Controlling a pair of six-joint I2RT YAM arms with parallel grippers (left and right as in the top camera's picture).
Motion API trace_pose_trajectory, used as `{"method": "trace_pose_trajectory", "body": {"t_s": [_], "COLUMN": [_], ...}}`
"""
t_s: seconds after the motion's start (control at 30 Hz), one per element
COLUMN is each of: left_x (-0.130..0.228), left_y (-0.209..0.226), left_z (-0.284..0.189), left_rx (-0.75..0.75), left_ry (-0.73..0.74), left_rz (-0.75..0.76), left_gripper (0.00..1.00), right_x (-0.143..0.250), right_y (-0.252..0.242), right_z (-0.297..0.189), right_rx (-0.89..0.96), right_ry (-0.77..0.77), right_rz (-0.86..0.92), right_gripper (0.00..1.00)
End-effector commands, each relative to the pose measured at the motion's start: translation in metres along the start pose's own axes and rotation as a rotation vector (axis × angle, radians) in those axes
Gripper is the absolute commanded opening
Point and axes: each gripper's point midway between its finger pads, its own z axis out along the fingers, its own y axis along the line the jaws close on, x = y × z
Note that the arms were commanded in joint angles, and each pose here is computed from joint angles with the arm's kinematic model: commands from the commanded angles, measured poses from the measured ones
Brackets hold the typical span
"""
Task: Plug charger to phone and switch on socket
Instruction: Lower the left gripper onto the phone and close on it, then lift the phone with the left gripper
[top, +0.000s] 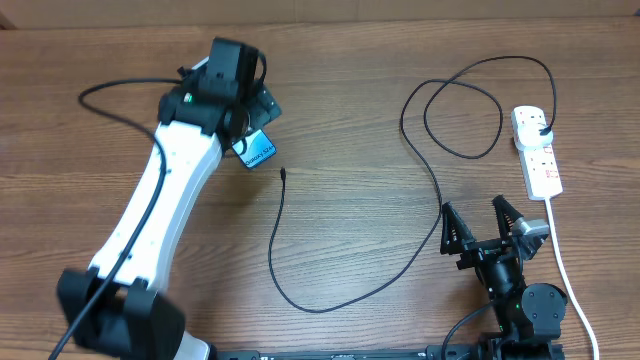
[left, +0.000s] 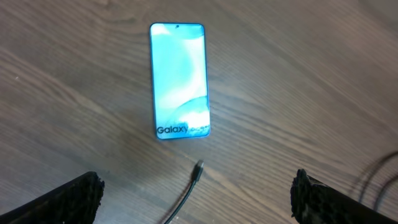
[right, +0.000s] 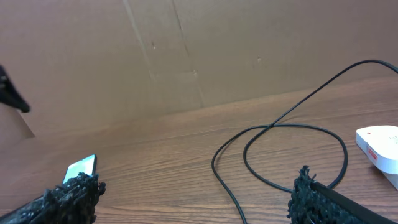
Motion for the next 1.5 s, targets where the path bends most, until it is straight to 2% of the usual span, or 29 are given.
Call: {"method": "trace_pose_trajectory", "body": {"t_s": [0.0, 0.27, 0.57, 0.93, 1.47], "left_x": [-0.011, -0.003, 0.014, 0.000, 0.014], "left_y": [-0.008, -0.025, 0.014, 0.010, 0.025], "left_z": [0.024, 0.099, 0.159, 0.176, 0.194], "left_rx": [-0.081, -0.152, -0.266, -0.209, -0.239], "left_ry": [0.031, 0.198, 0.325, 0.282, 0.294], "left_rz": [-0.056, -0.101, -0.127, 0.016, 0.013], "left_gripper": [1.00, 1.00, 1.00, 1.00, 1.00], "right_x": [0.001, 0.001, 0.001, 0.001, 0.001], "right_y": [-0.001, -0.001, -0.001, -0.001, -0.001], "right_z": [0.000, 0.000, 0.000, 0.000, 0.000], "right_rx": [0.005, 0.004, 0.004, 0.004, 0.004], "right_ry": [-0.006, -0.006, -0.006, -0.006, -0.006], "right_rz": [-0.007, -0.007, -0.007, -0.007, -0.007], "right_gripper": [1.00, 1.00, 1.00, 1.00, 1.00]}}
